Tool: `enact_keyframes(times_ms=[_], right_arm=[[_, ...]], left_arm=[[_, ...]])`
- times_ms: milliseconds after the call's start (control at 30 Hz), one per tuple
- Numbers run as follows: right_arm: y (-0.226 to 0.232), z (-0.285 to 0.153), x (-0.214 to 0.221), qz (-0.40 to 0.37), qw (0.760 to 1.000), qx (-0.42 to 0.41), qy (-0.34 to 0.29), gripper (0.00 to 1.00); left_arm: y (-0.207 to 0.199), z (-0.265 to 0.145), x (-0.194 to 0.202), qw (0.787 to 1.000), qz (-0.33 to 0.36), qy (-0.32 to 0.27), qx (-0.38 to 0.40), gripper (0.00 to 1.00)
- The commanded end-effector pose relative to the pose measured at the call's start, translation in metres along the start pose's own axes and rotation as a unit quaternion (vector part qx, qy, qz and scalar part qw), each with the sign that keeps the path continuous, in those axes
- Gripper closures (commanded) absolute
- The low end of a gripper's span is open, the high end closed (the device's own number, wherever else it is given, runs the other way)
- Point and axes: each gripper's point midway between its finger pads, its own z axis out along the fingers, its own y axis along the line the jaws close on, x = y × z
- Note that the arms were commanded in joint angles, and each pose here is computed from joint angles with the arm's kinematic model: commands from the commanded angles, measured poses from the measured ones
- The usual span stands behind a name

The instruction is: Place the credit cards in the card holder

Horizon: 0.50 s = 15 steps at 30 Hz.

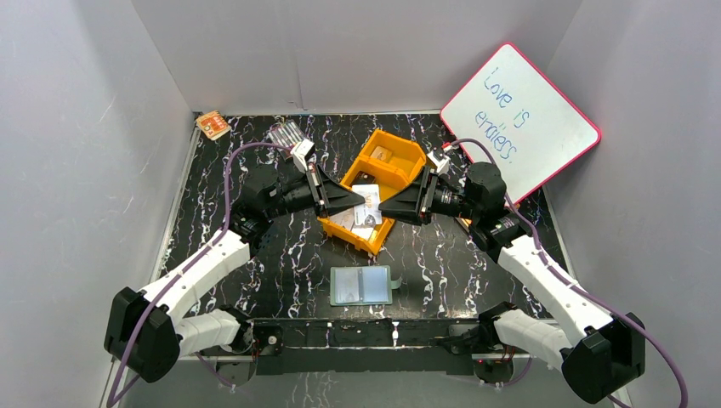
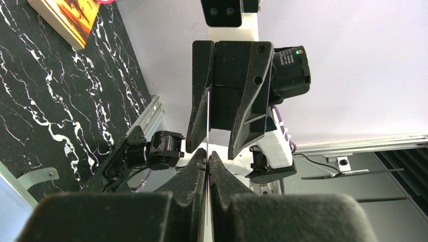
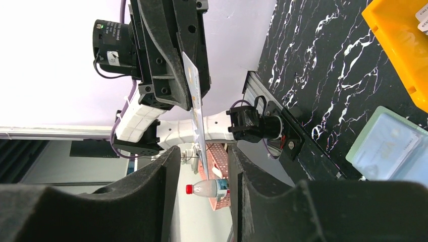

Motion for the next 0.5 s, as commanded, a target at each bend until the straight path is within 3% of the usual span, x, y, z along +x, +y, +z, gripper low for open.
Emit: enact_keyframes(times_ms=[0,233,467], right_arm=[[0.0274,-0.0061,0.0022,-0.059,0.997,-0.044,0.005,0.55],[0.0314,-0.0059,0.0033,-0.064,0.997,-0.051,0.013,0.63],[0.0317,-0.0053,0.0045,-0.063,0.996,-0.051,0.022,0.83]], left_arm=[[-0.0196,-0.0077,0.0116,0.999,0.015,0.018,0.030,1.00],[-0.0180,-0.0042,0.0155,0.999,0.009,0.027,0.029,1.00],[-0.0146,0.0013,0.0168,0.999,0.007,0.031,0.025,1.00]])
